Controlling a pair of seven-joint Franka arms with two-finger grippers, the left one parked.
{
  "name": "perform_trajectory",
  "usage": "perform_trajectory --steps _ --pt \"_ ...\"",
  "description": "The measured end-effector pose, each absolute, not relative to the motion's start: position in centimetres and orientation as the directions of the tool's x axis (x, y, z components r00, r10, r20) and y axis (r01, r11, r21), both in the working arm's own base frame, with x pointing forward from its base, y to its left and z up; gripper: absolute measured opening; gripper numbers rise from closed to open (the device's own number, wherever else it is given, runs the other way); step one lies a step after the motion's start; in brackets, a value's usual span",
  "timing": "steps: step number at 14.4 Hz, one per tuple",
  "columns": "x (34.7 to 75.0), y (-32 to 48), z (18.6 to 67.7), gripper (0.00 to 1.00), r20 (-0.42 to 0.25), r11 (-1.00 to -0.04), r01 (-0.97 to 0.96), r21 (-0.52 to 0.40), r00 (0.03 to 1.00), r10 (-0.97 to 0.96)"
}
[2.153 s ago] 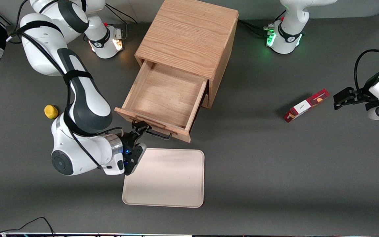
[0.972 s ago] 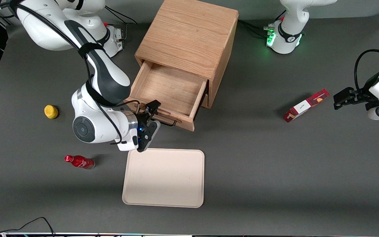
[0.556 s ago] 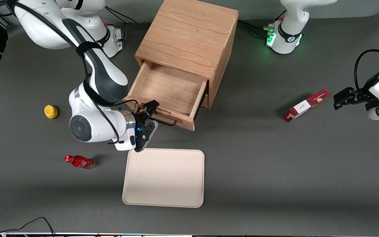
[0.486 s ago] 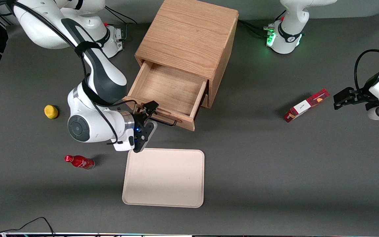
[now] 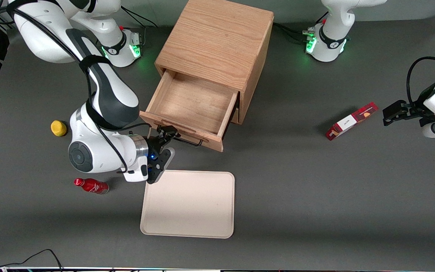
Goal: Close top drawer
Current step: 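Push the drawer front with the right gripper into the cabinet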
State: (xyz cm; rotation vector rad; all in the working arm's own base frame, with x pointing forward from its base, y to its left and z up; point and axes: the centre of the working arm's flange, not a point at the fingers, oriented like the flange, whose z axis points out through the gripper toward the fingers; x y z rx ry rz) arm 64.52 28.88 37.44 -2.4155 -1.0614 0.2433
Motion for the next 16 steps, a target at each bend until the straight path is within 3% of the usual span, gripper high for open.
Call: perform_trajectory --steps 16 --pt "61.8 31.0 36.5 1.00 -0.004 -0.562 0.637 -0.528 0.660 0.751"
